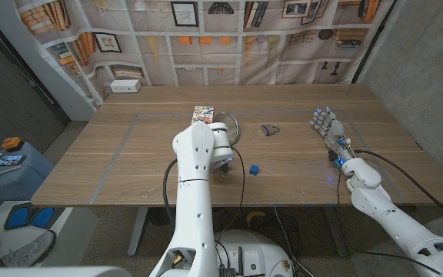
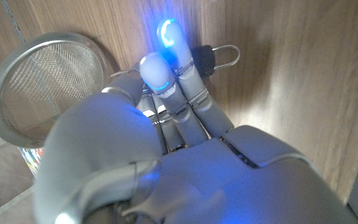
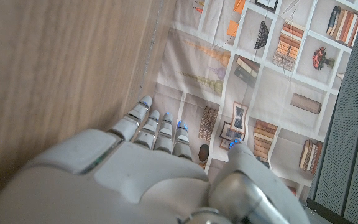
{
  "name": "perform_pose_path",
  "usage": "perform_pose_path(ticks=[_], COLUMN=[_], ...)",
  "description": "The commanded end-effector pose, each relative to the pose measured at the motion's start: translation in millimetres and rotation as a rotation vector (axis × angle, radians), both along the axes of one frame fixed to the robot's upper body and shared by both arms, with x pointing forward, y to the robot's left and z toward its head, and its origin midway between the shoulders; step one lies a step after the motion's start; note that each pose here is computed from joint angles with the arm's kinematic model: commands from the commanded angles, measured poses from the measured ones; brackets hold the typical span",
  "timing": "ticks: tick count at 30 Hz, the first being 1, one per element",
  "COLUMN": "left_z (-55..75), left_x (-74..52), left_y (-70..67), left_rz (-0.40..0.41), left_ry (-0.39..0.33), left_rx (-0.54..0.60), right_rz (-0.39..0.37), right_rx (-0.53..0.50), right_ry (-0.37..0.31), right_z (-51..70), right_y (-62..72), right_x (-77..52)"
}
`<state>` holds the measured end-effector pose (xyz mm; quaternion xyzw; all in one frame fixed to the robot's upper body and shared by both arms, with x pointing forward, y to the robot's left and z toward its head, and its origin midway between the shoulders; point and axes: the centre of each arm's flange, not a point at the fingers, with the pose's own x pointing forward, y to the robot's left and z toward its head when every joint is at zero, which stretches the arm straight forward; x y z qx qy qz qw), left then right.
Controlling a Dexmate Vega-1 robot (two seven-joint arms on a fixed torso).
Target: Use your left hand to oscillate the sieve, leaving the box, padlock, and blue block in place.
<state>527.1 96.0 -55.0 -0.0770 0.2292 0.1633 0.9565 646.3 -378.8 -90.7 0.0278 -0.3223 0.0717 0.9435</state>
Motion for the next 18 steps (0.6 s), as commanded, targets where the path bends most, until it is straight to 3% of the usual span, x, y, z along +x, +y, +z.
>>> perform_pose_path(ticks=[1,18], left_z=[-3.5,-9.5], left_x=[-3.7,-5.6], left_y=[0.4,4.1], left_rz=[0.008,0.031], left_ry=[0.001,0.011], left_rx=[0.006,0.022], right_rz=[0.001,-0.001], right_rx=[0.004,0.003], right_ry=[0.000,-0.001], right_z=[-1.9,-2.2], right_y=[1.1,1.6], right_x=[-0.9,-2.6])
